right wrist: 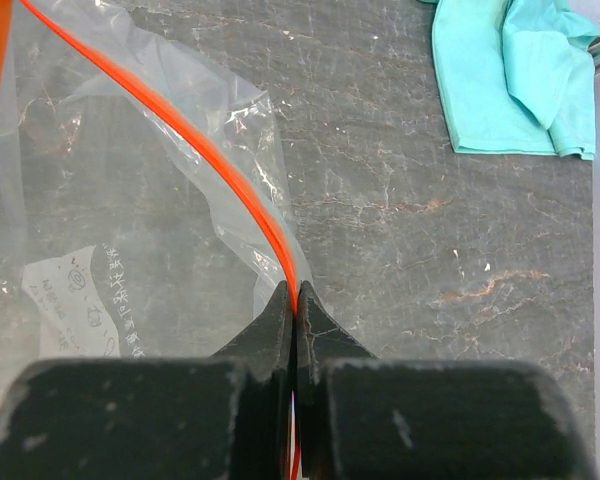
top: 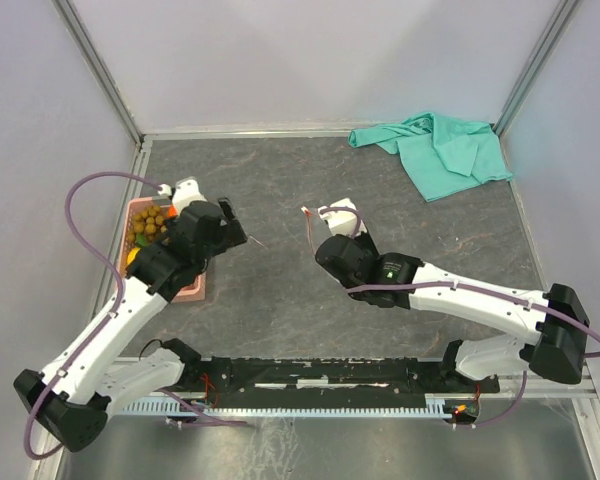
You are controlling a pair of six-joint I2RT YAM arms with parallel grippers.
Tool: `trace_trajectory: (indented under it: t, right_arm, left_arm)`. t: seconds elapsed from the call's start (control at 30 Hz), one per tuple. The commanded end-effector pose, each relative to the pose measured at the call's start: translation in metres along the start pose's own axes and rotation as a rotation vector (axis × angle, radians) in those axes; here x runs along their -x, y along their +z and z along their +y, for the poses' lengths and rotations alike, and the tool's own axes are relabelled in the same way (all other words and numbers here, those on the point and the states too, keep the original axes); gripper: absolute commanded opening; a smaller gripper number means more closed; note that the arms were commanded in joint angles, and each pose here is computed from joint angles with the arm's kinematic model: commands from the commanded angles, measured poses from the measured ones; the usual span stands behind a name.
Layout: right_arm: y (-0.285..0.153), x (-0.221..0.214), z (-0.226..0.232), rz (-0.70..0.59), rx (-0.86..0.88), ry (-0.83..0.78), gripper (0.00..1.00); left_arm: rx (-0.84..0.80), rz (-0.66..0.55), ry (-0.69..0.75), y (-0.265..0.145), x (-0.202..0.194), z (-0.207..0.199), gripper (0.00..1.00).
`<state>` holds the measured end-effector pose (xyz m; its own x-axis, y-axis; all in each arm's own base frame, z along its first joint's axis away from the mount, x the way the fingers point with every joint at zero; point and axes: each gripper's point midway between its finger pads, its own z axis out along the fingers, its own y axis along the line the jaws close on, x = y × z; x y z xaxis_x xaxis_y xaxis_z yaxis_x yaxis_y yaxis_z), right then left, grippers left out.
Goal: Place the food in the zip-top bag and seal the zipper
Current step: Pick up the fake fruit from the bin.
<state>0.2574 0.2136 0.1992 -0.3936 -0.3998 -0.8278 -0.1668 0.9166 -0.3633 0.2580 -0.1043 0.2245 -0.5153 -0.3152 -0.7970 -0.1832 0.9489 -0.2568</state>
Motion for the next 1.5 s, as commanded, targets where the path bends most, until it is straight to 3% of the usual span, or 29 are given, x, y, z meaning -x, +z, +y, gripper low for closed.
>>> trace_trajectory:
  t: [0.0, 0.13, 0.43, 0.77, 1.2, 1.47]
  right_arm:
    - [0.0, 0.01, -0.01, -0.046, -0.031, 0.032, 0.01]
    - [0.0, 0.011, -0.012, -0.047, -0.029, 0.027, 0.02]
    - [0.0, 0.011, -0.009, -0.064, -0.002, 0.035, 0.02]
    - [0.004, 0.009, -0.002, -0.054, 0.012, 0.026, 0.02]
    - [0.007, 0.011, 0.006, -0.039, 0.02, 0.02, 0.02]
    - [0.009, 0.012, 0.011, -0.033, 0.026, 0.012, 0.02]
  left_arm:
    - [0.157, -0.041, -0.12, 0.016, 0.028, 0.043, 0.99]
    - [0.184, 0.006, -0.198, 0.041, 0.034, 0.068, 1.0]
    - [0.336, 0.08, -0.185, 0.098, 0.045, 0.12, 0.99]
    - [0.282, 0.133, -0.294, 0.157, 0.056, 0.141, 1.0]
    - [0.212, 0.213, -0.374, 0.194, 0.04, 0.159, 0.98]
    - [0.2, 0.228, -0.372, 0.197, 0.037, 0.16, 0.88]
